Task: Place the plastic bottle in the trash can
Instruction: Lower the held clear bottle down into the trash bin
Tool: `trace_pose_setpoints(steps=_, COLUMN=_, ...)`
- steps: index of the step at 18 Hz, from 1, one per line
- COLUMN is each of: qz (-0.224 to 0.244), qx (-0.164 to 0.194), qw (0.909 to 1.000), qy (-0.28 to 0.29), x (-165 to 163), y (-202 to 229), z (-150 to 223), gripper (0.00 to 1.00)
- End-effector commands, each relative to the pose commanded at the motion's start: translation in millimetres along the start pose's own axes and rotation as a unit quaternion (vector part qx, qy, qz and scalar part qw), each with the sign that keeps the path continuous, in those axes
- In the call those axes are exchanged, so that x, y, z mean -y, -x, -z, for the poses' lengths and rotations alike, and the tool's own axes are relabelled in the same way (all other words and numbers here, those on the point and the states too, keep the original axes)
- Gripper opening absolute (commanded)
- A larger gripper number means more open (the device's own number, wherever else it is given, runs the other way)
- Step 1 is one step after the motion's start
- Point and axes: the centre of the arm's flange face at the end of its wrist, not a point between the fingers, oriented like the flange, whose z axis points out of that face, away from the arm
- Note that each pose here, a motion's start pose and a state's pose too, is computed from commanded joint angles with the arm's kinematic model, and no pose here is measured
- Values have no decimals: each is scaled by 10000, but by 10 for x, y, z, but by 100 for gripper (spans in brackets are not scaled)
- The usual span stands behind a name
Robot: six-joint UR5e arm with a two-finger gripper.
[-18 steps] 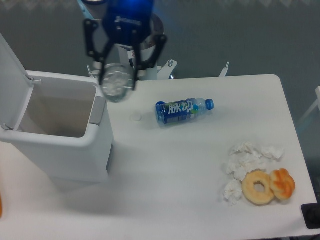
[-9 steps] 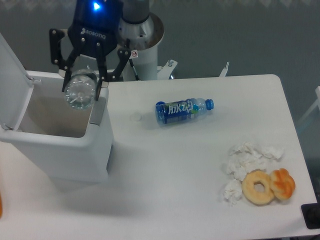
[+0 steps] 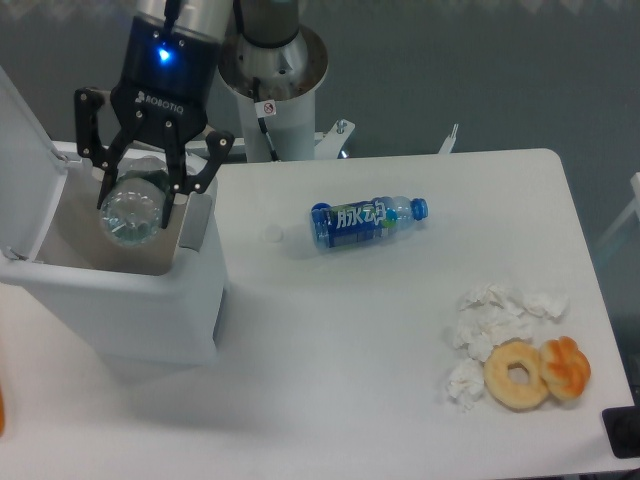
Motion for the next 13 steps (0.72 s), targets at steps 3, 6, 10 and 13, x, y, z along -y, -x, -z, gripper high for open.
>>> trace_pose_setpoints(steps=3, qz=8, qx=-45, qw=10000, qy=84, x=-7, y=25, z=-152, gripper=61)
trace_pose_setpoints(steps=6, qz=-10, qx=-120, qw=9998, qy=181, x=-39, y=-38, z=-266, gripper=61)
trace_pose_setpoints(steps=10, qz=-12, qx=-127, qw=9997, qy=189, x=-50, y=-44, z=-278, gripper=61)
trace_pose_setpoints(steps=13, qz=5, qx=-161, qw=9995, qy=270, x=-127, y=-66, z=-336, gripper=61)
